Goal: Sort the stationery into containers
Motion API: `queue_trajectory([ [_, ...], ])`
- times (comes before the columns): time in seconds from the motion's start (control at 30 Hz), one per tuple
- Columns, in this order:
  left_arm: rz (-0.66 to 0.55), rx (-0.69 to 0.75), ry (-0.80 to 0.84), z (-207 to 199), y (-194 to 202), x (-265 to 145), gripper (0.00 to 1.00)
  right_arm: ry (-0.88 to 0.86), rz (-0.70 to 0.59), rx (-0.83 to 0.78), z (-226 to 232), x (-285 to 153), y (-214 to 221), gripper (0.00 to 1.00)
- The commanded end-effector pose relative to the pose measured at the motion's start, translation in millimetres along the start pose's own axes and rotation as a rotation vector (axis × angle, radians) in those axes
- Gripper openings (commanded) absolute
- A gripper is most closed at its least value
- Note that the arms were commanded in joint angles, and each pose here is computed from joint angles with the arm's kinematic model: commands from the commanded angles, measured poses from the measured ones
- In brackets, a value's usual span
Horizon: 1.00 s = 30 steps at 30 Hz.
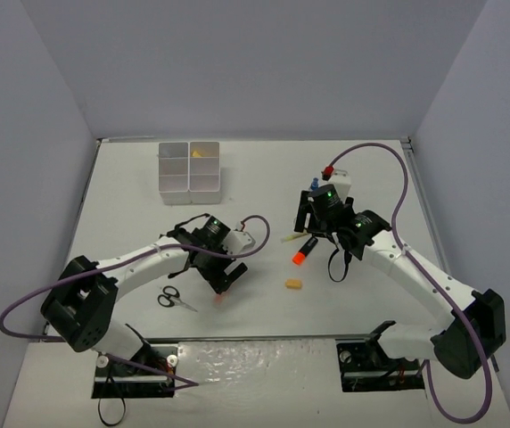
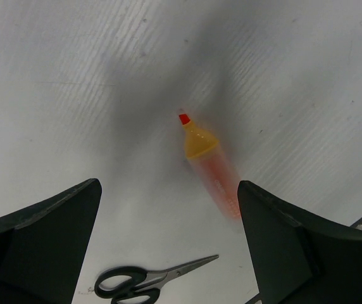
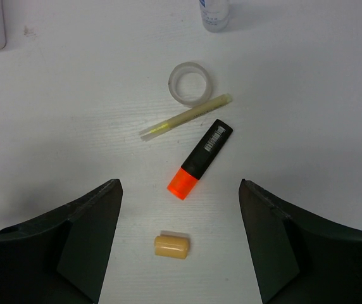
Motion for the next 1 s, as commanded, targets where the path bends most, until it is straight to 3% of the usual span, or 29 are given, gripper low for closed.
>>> queue_trajectory([
  [0.0, -0.058, -0.015, -0.024, -10.6, -26.4, 0.5, 0.9, 0.035, -0.06, 0.02, -1.3, -2.6, -6.2, 0.71],
  [0.23, 0.035, -0.138, -0.093, -9.7, -35.4, -6.6, 0.9, 0.017, -0.077, 0.032, -3.0, -10.9, -7.8, 0.72],
  [0.37, 0.171, -0.26, -0.126, -17.9, -23.3, -8.4, 0.89, 0.007, -0.093, 0.05, -3.1, -16.1, -9.3, 0.71],
  [0.67, 0.299, -0.379, -0.159, -32.6, -1.9, 3.5, 0.85, -0.002, -0.12, 0.063, 1.8, -22.1, -12.3, 0.71],
  [0.8, 0.311, -0.403, -0.128, -37.3, 6.7, 20.3, 0.77, -0.006, -0.135, 0.075, 3.1, -25.3, -14.7, 0.71],
  [0.97, 0.328, -0.413, -0.13, -38.2, 9.9, 41.0, 0.57, -0.008, -0.136, 0.07, 4.9, -26.2, -12.0, 0.7],
])
Point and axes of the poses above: each gripper's point midway between its finger pads, its own x axis out along the fingers, its own z axis along the line the jaws close on, y = z × x, the point moved 9 cm from there along -x, back along the fingers, and after that the axes turned 3 degrees about x, right-handed, at the moved point
